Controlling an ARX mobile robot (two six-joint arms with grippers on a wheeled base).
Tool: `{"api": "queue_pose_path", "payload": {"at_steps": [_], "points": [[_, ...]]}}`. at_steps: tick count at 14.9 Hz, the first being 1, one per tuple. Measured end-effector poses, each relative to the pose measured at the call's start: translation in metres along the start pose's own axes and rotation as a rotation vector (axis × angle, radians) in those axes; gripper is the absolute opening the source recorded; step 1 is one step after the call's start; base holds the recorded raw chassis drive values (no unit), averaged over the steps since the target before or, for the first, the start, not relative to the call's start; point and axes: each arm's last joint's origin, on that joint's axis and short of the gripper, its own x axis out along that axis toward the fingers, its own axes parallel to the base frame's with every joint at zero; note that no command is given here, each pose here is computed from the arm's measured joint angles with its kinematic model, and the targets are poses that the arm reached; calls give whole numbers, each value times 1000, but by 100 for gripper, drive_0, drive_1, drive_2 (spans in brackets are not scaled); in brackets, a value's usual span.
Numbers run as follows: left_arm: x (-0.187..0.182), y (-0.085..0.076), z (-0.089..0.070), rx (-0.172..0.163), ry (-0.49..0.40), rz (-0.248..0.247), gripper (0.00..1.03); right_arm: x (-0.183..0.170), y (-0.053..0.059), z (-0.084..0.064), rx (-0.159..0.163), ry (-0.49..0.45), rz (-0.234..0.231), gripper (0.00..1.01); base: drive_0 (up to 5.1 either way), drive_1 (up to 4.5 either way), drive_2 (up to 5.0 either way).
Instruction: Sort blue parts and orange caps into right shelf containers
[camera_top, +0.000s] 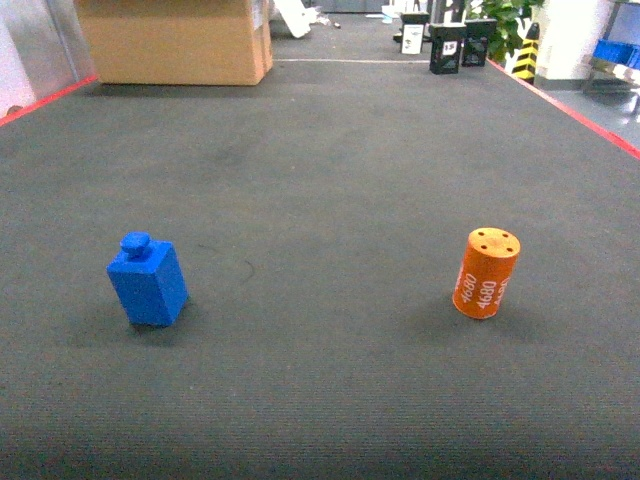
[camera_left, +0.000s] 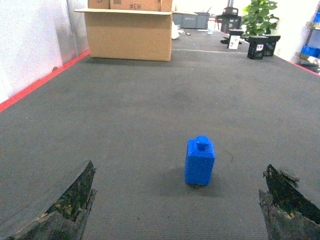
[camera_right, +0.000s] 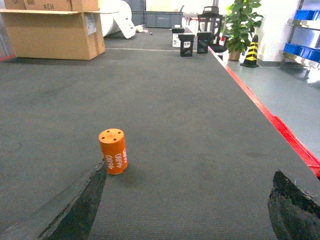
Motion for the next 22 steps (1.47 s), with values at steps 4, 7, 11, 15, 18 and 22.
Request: {"api": "queue_pose_path", "payload": {"at_steps": [4, 7, 11, 15, 18, 22], "points": [[0, 0, 0, 0, 0, 0, 98, 0, 0, 0, 0, 0, 0, 98, 0, 0, 0], [0, 0, 0, 0, 0, 0, 98, 0, 0, 0, 0, 0, 0, 98, 0, 0, 0], [0, 0, 0, 0, 0, 0, 98, 0, 0, 0, 0, 0, 0, 98, 0, 0, 0], [0, 0, 0, 0, 0, 0, 98, 0, 0, 0, 0, 0, 0, 98, 0, 0, 0], [0, 0, 0, 0, 0, 0, 98, 0, 0, 0, 0, 0, 0, 98, 0, 0, 0], [0, 0, 0, 0, 0, 0, 98, 0, 0, 0, 0, 0, 0, 98, 0, 0, 0]]}}
